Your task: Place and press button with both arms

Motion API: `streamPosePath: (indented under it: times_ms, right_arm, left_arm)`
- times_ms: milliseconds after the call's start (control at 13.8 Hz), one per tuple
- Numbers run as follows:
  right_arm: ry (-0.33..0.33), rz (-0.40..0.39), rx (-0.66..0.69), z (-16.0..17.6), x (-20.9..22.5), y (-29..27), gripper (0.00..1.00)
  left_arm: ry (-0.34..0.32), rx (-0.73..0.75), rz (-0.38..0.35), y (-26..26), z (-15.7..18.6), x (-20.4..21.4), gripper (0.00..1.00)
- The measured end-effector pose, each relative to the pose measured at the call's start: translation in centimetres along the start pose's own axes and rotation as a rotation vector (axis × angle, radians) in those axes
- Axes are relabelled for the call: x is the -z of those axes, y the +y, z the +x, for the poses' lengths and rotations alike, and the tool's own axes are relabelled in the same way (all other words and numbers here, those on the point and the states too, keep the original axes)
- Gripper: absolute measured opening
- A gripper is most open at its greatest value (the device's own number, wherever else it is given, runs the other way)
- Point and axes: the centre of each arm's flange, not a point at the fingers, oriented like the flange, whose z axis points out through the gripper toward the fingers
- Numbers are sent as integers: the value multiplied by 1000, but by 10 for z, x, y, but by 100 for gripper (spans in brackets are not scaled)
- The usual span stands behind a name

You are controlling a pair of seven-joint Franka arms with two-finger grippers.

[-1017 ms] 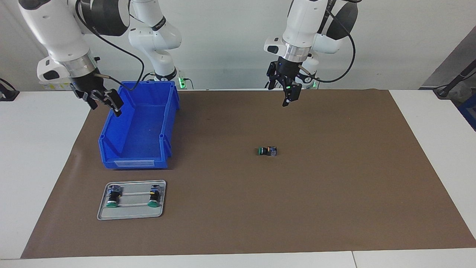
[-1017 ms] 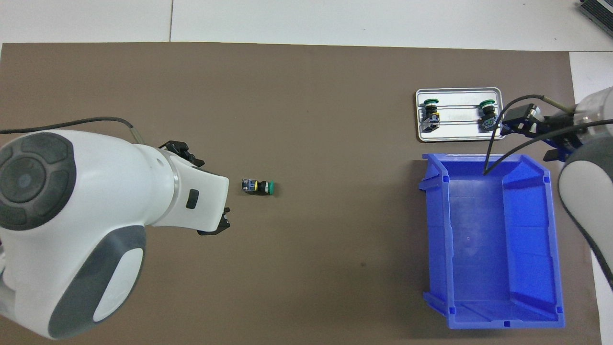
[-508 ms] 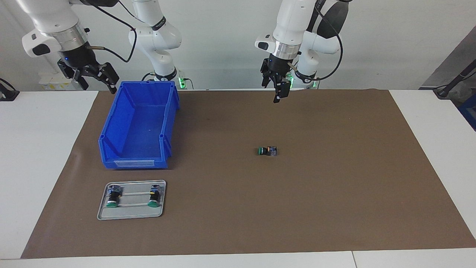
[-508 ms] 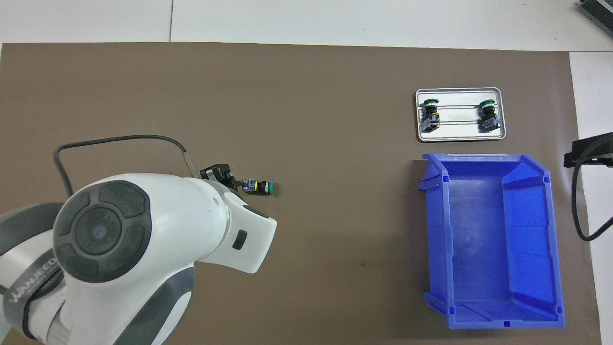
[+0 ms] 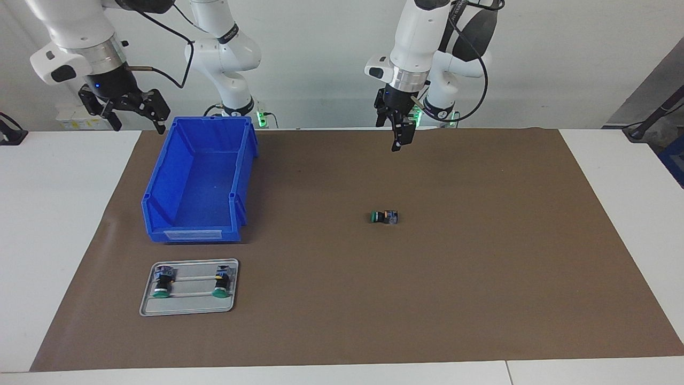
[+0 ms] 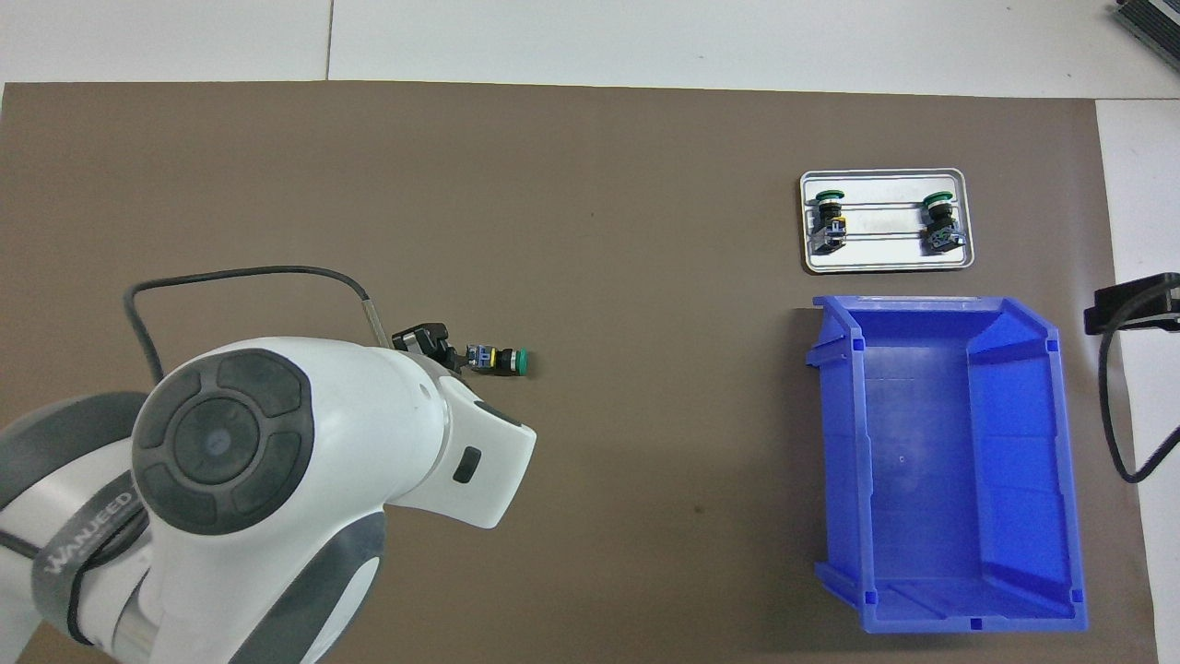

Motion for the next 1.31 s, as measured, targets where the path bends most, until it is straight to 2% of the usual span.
streamPosePath:
  times_ms: [218,508,726,871,1307]
  right_arm:
    - [-8,2,-6,3,3,3,100]
    - [-27,4,4,7,-3,-3,100]
    - [-46,16,6,5,-5,-4,100]
    - [-46,36,3,5,-6,-6,100]
    - [-14,31,16,13,-10,-14,100]
  left_arm:
    - [-19,-15,-8,-14,10,-35,100]
    - [-12,-69,-1,-34,23,-84,100]
    - [-2,-132,13,-50,17,-102,100]
    - [4,-148,25,-58,9,-121,100]
    - [-7,-154,14,-68,13,-215,100]
